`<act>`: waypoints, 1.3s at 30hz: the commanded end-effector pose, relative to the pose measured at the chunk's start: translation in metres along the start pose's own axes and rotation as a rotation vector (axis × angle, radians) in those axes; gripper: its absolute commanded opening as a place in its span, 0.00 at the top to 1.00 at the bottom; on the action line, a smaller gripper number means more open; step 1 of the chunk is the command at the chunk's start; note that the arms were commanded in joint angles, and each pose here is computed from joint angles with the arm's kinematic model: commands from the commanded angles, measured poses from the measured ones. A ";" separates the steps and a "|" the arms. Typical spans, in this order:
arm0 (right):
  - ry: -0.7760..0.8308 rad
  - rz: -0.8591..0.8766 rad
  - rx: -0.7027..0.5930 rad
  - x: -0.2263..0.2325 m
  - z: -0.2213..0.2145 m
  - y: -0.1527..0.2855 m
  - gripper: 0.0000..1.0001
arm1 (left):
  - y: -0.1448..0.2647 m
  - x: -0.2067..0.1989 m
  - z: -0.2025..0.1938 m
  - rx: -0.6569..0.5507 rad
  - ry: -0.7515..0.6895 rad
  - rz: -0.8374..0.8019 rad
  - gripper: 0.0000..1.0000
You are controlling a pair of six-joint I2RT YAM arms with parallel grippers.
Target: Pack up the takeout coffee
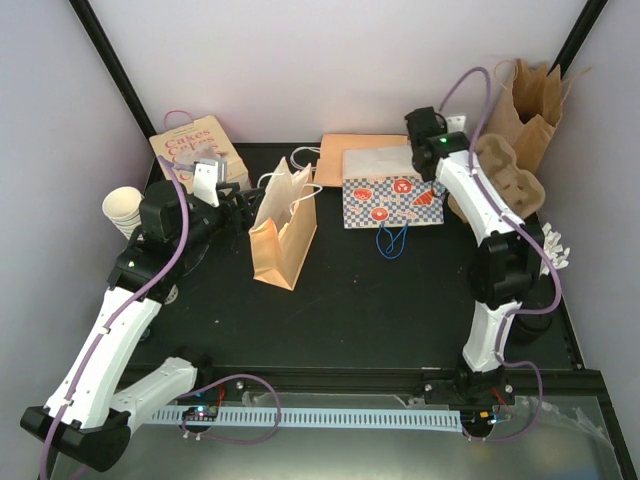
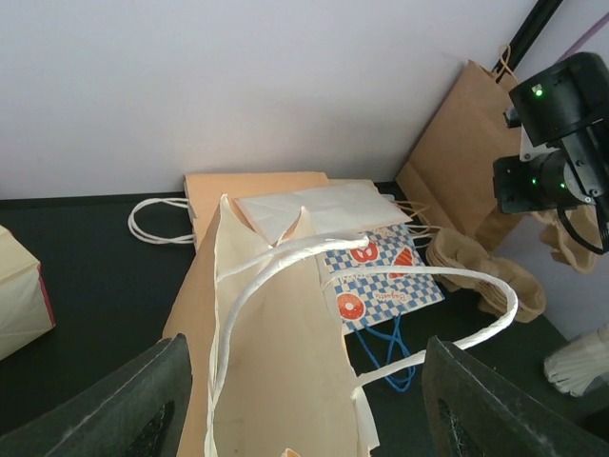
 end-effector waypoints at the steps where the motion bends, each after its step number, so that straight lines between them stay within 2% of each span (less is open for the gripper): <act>1: 0.070 0.034 -0.131 0.005 0.008 0.068 0.98 | 0.000 -0.001 0.002 -0.004 -0.021 -0.014 0.31; 7: 0.221 0.275 -0.216 0.037 -0.033 0.142 0.98 | 0.006 0.000 0.001 -0.017 -0.033 0.004 0.31; 11: 0.387 0.406 -0.231 0.058 -0.085 0.183 0.98 | 0.008 0.000 0.002 -0.019 -0.035 0.008 0.30; 14: 0.513 0.455 -0.251 0.064 -0.130 0.203 0.98 | 0.011 0.001 0.001 -0.028 -0.037 0.018 0.30; 17: 0.572 0.537 -0.232 0.065 -0.164 0.221 0.98 | 0.015 0.002 -0.001 -0.041 -0.037 0.024 0.30; 28: 0.731 0.869 -0.188 0.102 -0.252 0.268 0.96 | 0.022 0.004 -0.005 -0.034 -0.029 0.056 0.29; 30: 0.759 0.973 -0.167 0.108 -0.262 0.274 0.85 | 0.023 0.005 -0.005 -0.033 -0.026 0.059 0.28; 32: 0.748 1.083 -0.158 0.105 -0.264 0.283 0.47 | 0.025 0.005 -0.006 -0.032 -0.025 0.065 0.28; 34: 0.720 1.146 -0.180 0.100 -0.260 0.289 0.26 | 0.026 0.006 -0.007 -0.029 -0.025 0.076 0.28; 37: 0.683 1.130 -0.190 0.094 -0.253 0.287 0.23 | 0.026 0.007 -0.009 -0.023 -0.022 0.083 0.26; 39: 0.657 1.106 -0.142 0.095 -0.250 0.277 0.25 | 0.024 0.008 -0.010 -0.016 -0.017 0.083 0.25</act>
Point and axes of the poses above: each gripper's point midway between its finger pads, its own y axis back along the fingers, its own x axis along the line the jaws close on, z = x × y, the point moved 8 cm from there along y, back along the fingers, and after that the axes turned 5 degrees about y, right-handed, at the moved point
